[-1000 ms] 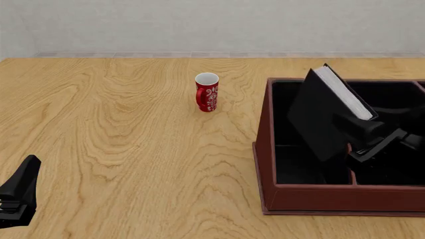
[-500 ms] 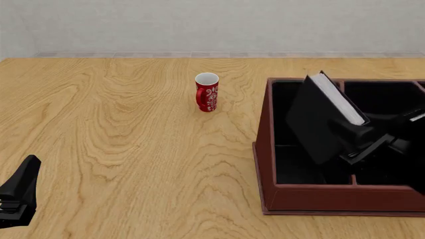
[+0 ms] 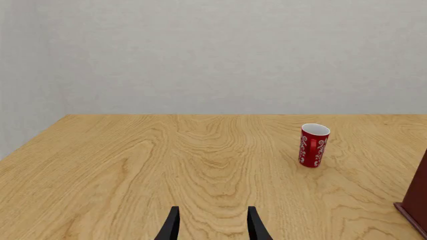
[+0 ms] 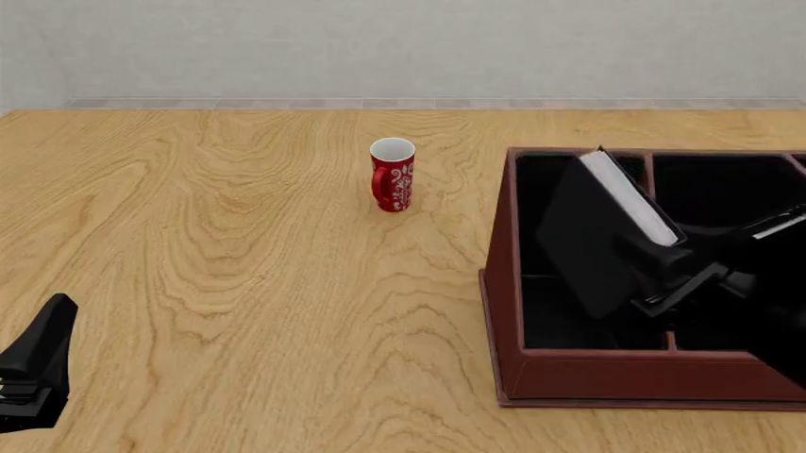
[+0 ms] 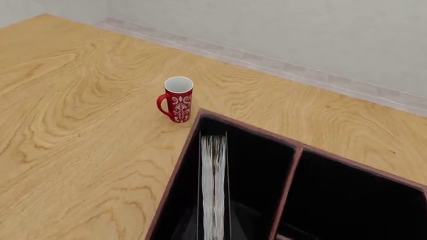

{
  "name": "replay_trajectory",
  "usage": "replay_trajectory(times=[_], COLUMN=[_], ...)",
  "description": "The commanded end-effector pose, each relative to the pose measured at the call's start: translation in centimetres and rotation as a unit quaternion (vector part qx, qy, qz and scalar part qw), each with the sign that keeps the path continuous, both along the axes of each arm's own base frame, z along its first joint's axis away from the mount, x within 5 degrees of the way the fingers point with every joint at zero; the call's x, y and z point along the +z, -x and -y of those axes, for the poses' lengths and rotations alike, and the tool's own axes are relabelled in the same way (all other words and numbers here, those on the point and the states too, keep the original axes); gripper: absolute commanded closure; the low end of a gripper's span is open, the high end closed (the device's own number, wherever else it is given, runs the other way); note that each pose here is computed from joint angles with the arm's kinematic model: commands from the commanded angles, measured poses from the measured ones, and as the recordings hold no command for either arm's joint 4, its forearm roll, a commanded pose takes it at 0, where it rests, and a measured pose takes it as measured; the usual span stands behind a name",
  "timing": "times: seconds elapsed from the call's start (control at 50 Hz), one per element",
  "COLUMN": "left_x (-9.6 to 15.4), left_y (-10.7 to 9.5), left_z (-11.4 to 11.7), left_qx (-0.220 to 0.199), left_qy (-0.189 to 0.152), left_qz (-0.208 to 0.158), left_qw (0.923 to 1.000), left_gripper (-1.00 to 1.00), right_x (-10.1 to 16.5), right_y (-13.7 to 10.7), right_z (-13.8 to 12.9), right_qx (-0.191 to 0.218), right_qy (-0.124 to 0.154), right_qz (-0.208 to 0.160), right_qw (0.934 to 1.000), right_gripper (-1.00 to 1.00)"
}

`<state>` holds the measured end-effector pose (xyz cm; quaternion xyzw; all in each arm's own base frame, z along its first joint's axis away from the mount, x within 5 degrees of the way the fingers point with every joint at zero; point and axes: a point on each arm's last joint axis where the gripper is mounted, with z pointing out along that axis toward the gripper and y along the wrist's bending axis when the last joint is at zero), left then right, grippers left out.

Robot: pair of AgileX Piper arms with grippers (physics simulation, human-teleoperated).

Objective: Pick up the book and place it in the left compartment of the caddy.

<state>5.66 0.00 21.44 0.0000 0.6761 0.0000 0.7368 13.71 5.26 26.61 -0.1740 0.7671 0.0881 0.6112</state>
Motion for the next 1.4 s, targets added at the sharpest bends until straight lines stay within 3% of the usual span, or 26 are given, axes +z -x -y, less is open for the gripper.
replay_trajectory(times=[0.02, 1.4], left_x=[0.0, 0.0], left_y=[0.0, 0.0], left_z=[0.0, 0.0], left_qx=[0.000, 0.000], left_qy=[0.000, 0.000], left_qz=[0.000, 0.000], left_qw=[1.0000, 1.0000], left_gripper=[-1.00, -1.00], right_x=[0.0, -5.4], right_y=[-0.3, -2.0], right_z=[-0.2, -0.7], right_qx=[-0.001, -0.010], right_qy=[-0.012, -0.016], right_qz=[0.003, -0.041], right_qw=[0.9999, 0.9990], right_gripper=[1.00, 1.00])
